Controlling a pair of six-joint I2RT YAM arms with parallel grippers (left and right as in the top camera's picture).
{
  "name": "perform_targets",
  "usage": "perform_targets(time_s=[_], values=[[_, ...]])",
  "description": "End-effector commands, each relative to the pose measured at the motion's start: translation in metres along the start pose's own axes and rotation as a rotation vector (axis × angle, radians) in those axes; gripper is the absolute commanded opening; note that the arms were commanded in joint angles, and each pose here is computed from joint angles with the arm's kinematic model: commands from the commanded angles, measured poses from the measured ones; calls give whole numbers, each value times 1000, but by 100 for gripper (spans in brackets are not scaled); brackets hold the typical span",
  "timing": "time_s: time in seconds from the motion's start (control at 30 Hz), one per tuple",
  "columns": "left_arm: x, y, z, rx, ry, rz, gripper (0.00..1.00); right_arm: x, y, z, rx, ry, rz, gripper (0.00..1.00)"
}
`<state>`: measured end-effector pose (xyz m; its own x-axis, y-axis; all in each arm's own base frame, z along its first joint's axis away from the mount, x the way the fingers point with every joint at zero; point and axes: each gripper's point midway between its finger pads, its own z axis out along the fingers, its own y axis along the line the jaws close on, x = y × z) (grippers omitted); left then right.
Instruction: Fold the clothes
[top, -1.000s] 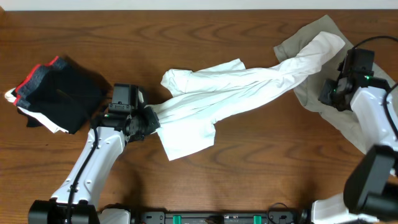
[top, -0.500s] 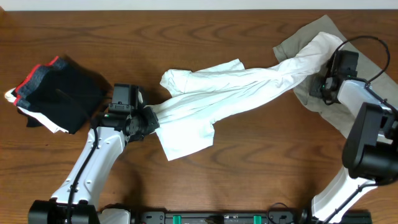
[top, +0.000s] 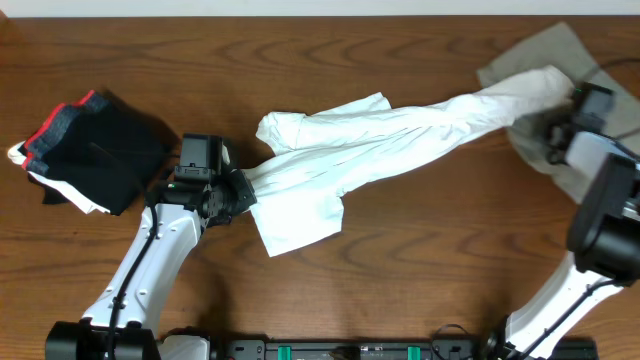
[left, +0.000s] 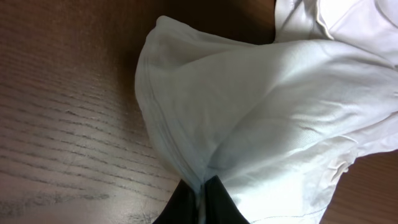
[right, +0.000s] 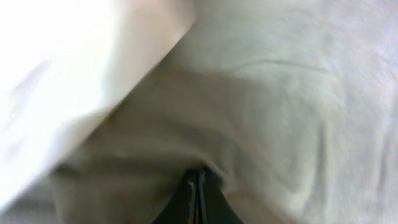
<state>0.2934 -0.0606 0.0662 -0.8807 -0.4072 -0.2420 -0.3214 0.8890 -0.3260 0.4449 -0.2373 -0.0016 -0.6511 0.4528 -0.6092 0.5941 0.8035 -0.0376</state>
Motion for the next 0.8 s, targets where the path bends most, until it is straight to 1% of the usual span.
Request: perform_targets(time_s=[0.0,0.07,0.2,0.27,0.37,0.4,0.43,0.5,0.57,0.7,0.77], values=[[-2,7,0,-28,-14,12,6,51,-84,25,200,130,147,3],[-2,7,0,-28,-14,12,6,50,-98,28,160,128,203,5],[-3,7,0,-26,-17,13,6,47,-103,30,43,125,270,11],[-3,7,0,-26,-17,13,6,45,-97,30,-1,122,275,17],[-3,7,0,-26,-17,13,6,36,-84,24,-41,104,261,30],[-3,7,0,-26,-17,13,6,30,-81,19,-46,92,254,32],[-3,7,0,-26,-17,13,6,21,-77,12,-52,72,247,32],[-3,7,0,-28,-17,21,6,0,-72,-4,-63,19,237,37],[-2,8,0,-32,-14,35,6,-30,-69,-32,-71,-64,228,41],[2,12,0,-49,4,35,6,-77,-57,-92,-103,-202,196,39],[3,13,0,-52,9,35,6,-86,-47,-119,-122,-228,175,39]])
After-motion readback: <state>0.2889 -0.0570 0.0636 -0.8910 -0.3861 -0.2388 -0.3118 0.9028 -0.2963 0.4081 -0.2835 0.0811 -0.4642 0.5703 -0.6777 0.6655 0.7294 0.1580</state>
